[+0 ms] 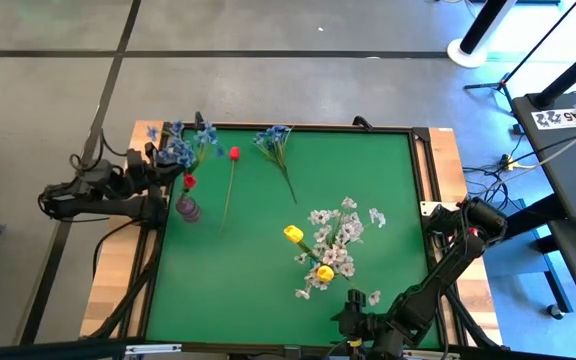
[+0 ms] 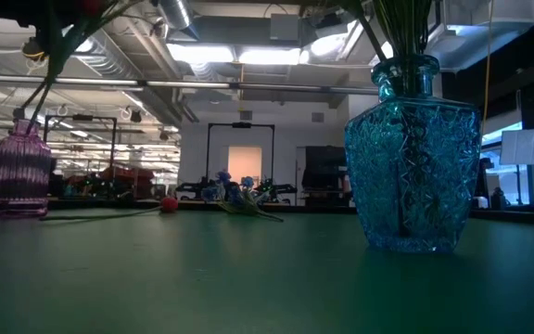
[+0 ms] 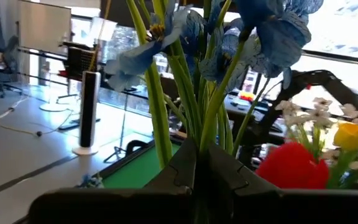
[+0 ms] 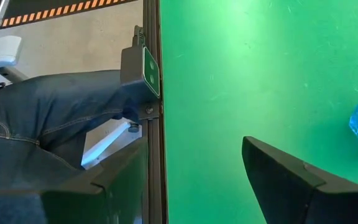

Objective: Sort flowers into vase by color
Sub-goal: Put the left blue flower into the purple vase

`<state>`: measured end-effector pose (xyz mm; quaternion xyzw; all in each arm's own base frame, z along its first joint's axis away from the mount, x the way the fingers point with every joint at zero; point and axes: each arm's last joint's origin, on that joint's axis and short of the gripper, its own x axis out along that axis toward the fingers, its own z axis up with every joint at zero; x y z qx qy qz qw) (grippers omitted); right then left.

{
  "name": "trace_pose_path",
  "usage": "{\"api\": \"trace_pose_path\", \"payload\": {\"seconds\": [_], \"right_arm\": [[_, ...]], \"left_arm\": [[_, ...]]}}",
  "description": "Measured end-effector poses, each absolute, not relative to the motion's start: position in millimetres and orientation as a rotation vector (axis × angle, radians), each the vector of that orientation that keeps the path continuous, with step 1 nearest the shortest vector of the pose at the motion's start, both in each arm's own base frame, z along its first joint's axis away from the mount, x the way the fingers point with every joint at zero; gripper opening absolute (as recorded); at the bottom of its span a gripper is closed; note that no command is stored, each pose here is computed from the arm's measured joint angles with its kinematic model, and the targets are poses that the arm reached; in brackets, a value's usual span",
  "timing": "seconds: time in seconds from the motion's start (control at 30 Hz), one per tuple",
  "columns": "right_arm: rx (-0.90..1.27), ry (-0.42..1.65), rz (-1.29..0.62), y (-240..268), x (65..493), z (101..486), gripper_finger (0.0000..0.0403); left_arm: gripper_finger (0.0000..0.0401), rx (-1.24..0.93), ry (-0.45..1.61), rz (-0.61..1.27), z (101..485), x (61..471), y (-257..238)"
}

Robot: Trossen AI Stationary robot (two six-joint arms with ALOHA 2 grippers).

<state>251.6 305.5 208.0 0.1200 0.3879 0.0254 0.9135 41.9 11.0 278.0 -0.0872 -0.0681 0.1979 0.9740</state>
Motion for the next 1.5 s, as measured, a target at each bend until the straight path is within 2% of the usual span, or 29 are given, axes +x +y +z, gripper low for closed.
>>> {"api": "trace_pose_path", "payload": {"seconds": [0.5,0.7,0.87,1.1,1.17,1.33,1.5], "right_arm": [[0.238,0.799,0.056,305.4,251.5,207.9,0.0262],[0.218,0.794,0.062,301.4,259.4,212.1,0.0262],[0.152,0.738,0.13,301.7,275.9,238.1,0.0262],[-0.027,0.464,0.141,305.5,298.1,302.6,0.0262],[-0.065,0.351,0.116,307.6,302.1,321.8,0.0262],[-0.129,0.102,0.036,309.9,307.4,357.1,0.0262],[-0.19,0.002,-0.126,300.5,313.9,371.7,0.0262]], "left_arm": [[0.0018,-0.153,-0.123,0.489,276.2,41.3,13.3],[0.0019,-0.17,-0.21,0.499,300.7,24.9,14.2],[0.0019,-0.177,-0.405,0.389,332.0,14.5,11.9],[0.0019,-0.18,-0.85,0.096,379.6,11.0,4.8],[0.0019,-0.189,-0.891,0.031,386.2,18.8,3.0],[0.002,-0.202,-0.765,-0.097,386.2,69.1,-1.8],[0.002,-0.194,-0.705,-0.269,379.2,135.9,-16.4]]}}
